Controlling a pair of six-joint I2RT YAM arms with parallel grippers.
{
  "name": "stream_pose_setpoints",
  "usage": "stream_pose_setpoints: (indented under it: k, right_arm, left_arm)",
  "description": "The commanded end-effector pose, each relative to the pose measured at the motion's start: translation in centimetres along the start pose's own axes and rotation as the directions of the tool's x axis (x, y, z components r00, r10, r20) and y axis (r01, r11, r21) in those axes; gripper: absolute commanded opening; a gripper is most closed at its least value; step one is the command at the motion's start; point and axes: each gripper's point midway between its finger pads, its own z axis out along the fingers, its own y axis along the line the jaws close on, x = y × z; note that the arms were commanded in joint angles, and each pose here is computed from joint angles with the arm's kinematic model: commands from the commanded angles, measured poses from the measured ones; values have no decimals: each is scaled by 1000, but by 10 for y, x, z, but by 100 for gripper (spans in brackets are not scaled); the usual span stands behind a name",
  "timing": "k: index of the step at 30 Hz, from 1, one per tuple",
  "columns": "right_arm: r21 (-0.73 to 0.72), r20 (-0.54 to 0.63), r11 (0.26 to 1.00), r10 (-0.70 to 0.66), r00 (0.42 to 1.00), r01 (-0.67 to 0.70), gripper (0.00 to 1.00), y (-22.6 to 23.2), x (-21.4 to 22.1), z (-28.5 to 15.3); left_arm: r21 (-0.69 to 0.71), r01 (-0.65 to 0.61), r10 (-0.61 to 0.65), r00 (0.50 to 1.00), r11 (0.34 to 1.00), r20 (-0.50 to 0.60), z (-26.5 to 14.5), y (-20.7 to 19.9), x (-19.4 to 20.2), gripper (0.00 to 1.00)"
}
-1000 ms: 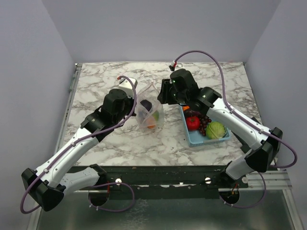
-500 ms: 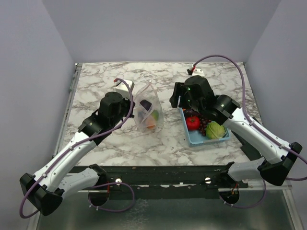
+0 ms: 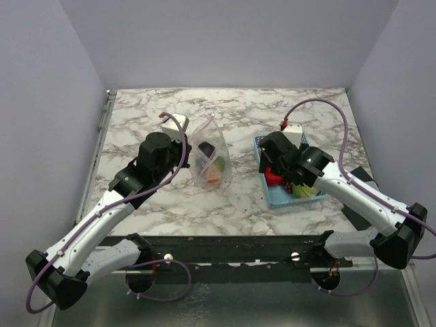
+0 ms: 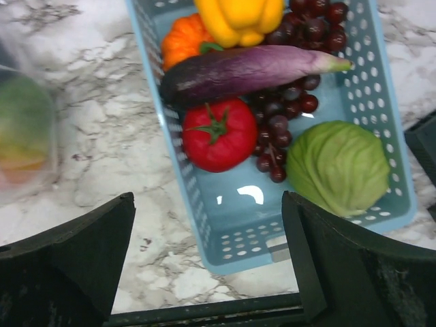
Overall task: Place the food in the zip-top bag and seal the zipper
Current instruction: Pick up the fake vegetable from the bin.
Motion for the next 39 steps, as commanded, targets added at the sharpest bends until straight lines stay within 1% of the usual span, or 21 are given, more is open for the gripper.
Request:
stream_pose_setpoints:
  k: [1,5,7,13,20,29,32,36,38,39]
  right_arm:
    - [174,3,985,12,1000,-13,95,-38,10,11]
    - [247,-16,969,23,1000,-19,95,-54,19,24]
    - [281,-14,959,38,999,-33,100,-63,20,30]
    - [347,-50,932,127,991,-102,100,-91,33,49]
    - [392,-60,903,218,974,-178,100,-120,41,66]
    - [392,-101,895,270,957,-212,99,-128,58,82]
    - [390,-105,894,281,954,-220,95,-130,63,84]
    - [387,-116,895,286,951,-222,85,-131,70,87]
    - [383,-130,897,288,949,-219,79,-130,76,89]
    - [380,-137,899,288,948,-219,73,-129,78,90]
  left_arm:
    - [22,9,-10,999,1000,38,-6,-2,-8,0]
    - [19,7,-8,999,1000,39,-7,-1,-7,0]
    - [18,8,-9,999,1000,41,-7,-1,-8,0]
    - [16,6,-7,999,1000,39,-7,0,-7,0]
    - [15,7,-7,999,1000,40,-7,0,-7,0]
    - [15,6,-7,999,1000,37,-7,0,-6,0]
    - [15,6,-7,999,1000,35,-6,0,-5,0]
    - [16,6,-7,999,1000,36,-6,-1,-6,0]
    - [15,5,-6,999,1000,34,-6,0,-5,0]
    - [17,5,-6,999,1000,33,-6,-1,-5,0]
